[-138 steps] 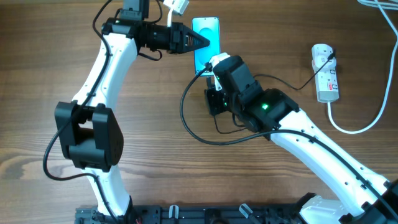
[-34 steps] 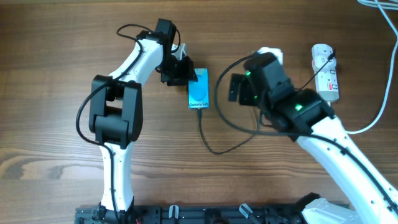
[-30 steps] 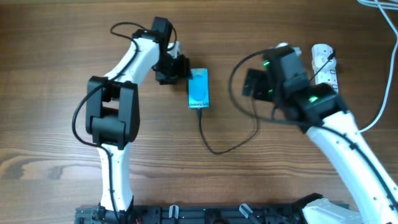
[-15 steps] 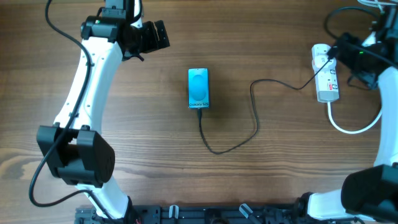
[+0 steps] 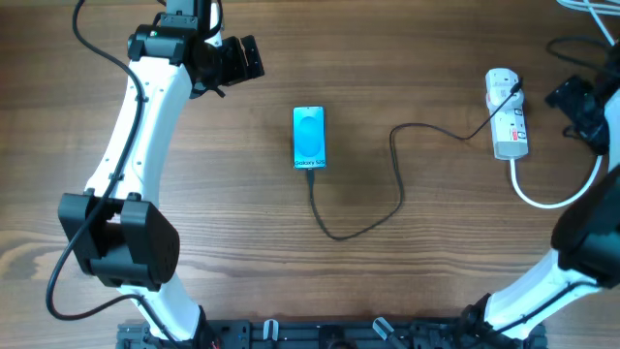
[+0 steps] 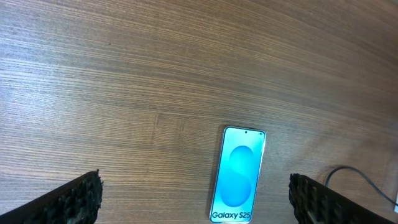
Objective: Plug charger to phone and switch on socket
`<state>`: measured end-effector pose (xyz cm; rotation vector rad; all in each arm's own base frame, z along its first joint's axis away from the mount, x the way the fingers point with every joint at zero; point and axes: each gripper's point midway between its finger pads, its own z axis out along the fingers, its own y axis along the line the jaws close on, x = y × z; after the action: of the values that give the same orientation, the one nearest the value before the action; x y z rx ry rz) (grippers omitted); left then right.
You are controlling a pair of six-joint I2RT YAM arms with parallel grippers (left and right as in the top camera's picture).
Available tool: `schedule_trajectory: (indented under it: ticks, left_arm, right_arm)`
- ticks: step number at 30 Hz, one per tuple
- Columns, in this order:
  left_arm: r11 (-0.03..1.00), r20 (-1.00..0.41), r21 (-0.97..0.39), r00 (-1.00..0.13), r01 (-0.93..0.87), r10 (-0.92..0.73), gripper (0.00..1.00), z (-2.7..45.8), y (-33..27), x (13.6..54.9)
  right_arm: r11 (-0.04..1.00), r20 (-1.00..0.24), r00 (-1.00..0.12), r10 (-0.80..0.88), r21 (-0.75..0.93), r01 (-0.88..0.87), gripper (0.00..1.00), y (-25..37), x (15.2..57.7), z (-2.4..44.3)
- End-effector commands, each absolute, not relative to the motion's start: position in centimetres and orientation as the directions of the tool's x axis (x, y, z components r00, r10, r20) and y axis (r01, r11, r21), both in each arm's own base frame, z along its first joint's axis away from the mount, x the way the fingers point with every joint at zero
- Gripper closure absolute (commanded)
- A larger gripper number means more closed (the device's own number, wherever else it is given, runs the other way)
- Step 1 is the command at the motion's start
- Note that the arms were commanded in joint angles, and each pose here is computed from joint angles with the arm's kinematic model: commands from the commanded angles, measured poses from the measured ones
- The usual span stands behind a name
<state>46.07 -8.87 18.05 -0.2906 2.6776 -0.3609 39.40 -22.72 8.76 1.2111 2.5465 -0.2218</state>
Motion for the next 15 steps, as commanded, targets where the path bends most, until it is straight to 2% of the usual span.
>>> schedule_trajectory:
  ticks: [1,6,15]
  left_arm:
    - [0.945,-0.369,-0.283,-0.891,-0.162,-0.263,0.00,17.5,-8.7,46.1]
    - [0.945,-0.369,-0.283,-0.891,-0.162,-0.263,0.00,17.5,-8.8,46.1]
    - [0.945,-0.370,-0.283,-0.891,-0.161,-0.262,0.00,17.5,-8.8,46.1]
  right_arm:
    - [0.689,-0.287,-0.656,0.699,0.022,0.725,0.00,-22.0,40.3,6.4]
    - [0.731,-0.238,-0.698,0.676,0.099,0.675,0.00,-20.6,41.6,4.1]
    - [0.670,-0.225,-0.637,0.737,0.118,0.733,0.00,-20.9,42.2,2.0]
